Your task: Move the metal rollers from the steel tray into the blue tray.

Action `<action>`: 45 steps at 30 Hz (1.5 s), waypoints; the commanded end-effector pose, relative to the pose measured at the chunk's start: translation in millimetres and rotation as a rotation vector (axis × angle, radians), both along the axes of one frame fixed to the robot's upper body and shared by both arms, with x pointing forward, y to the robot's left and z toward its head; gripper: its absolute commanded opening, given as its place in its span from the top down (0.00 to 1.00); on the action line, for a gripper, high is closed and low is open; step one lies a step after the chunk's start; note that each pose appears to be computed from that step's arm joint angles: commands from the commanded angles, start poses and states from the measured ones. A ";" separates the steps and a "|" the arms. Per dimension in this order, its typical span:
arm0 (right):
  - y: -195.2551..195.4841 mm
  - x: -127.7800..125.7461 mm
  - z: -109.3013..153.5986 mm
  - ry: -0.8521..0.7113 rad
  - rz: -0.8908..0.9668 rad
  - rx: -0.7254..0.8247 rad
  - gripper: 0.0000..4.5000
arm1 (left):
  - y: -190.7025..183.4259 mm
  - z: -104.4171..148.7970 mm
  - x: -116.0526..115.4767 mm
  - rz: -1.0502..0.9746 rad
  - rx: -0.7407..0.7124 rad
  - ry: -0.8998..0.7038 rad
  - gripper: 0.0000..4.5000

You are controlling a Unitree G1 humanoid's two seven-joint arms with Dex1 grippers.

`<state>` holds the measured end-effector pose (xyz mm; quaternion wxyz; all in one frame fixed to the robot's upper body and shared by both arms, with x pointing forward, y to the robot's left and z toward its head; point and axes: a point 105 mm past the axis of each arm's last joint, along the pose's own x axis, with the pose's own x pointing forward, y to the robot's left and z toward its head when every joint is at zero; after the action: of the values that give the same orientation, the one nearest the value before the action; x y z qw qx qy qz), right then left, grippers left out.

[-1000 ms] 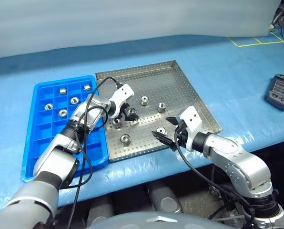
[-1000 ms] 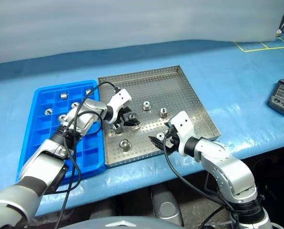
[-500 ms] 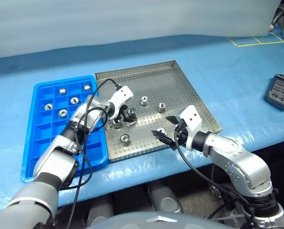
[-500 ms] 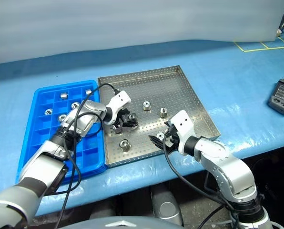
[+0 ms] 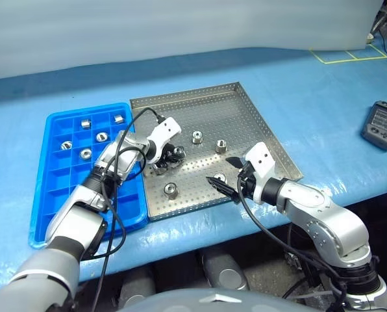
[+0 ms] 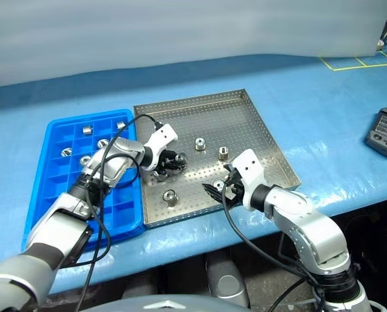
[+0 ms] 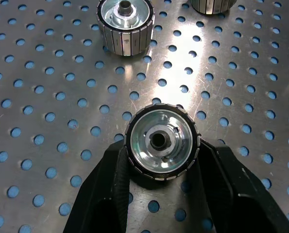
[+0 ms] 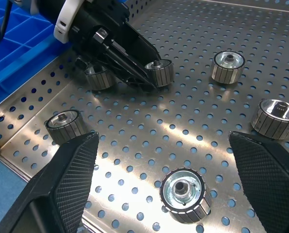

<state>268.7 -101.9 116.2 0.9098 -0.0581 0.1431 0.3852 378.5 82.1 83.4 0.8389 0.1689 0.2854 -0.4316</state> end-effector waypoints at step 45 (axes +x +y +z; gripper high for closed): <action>116.5 -19.8 24.9 -0.086 0.506 0.137 0.00 | 158.8 14.8 -69.8 1.027 -0.075 -0.303 0.44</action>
<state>251.2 14.6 127.4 0.7895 -0.0459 0.0875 0.6057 305.4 248.1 93.3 0.9765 0.0399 0.2005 0.0686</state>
